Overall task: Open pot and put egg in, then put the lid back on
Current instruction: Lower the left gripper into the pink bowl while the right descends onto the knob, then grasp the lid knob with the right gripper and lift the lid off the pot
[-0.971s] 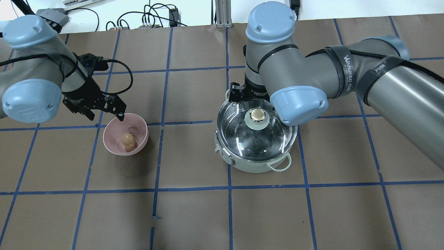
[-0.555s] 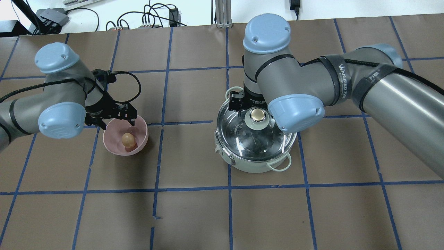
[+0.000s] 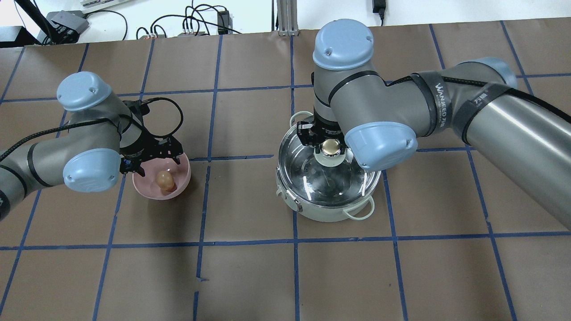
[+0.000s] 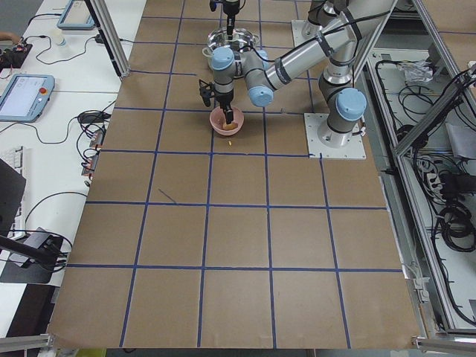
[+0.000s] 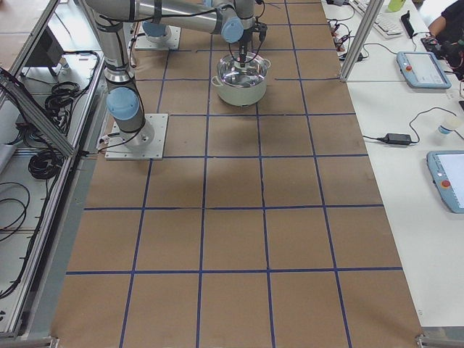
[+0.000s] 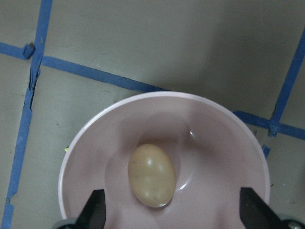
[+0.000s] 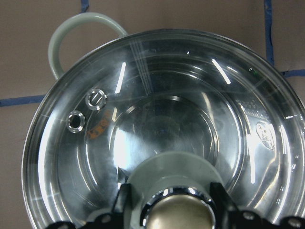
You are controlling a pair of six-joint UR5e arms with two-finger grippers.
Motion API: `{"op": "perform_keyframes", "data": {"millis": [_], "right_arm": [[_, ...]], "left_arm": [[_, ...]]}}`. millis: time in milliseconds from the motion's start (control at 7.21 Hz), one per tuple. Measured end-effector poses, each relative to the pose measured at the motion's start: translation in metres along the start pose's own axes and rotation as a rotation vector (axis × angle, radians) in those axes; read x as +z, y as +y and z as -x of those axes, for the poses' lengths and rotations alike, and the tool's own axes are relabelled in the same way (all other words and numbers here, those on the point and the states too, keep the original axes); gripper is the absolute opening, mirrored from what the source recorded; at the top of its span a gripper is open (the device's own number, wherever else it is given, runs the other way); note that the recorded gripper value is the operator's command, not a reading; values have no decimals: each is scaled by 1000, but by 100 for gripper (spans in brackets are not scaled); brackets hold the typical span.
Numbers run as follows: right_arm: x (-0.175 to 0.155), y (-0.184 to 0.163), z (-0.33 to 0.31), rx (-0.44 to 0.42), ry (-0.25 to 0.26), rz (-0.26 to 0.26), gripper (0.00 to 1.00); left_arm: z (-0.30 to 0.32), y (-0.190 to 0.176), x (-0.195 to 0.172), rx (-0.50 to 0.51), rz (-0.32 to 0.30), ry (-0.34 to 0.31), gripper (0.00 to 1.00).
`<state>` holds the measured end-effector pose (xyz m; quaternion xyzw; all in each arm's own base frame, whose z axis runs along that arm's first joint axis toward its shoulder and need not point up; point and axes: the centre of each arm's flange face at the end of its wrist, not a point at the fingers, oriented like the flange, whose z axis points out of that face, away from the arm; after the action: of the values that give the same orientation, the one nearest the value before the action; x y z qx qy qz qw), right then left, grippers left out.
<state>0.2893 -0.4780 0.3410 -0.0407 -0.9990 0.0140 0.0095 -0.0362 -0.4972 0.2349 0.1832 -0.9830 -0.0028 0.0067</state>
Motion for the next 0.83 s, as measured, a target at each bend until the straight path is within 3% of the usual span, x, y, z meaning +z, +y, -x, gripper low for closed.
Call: {"op": "perform_keyframes", "data": {"millis": [832], "right_arm": [[-49, -37, -50, 50, -4, -15, 21]], "left_arm": [[0, -2, 6, -137, -26, 5, 100]]}}
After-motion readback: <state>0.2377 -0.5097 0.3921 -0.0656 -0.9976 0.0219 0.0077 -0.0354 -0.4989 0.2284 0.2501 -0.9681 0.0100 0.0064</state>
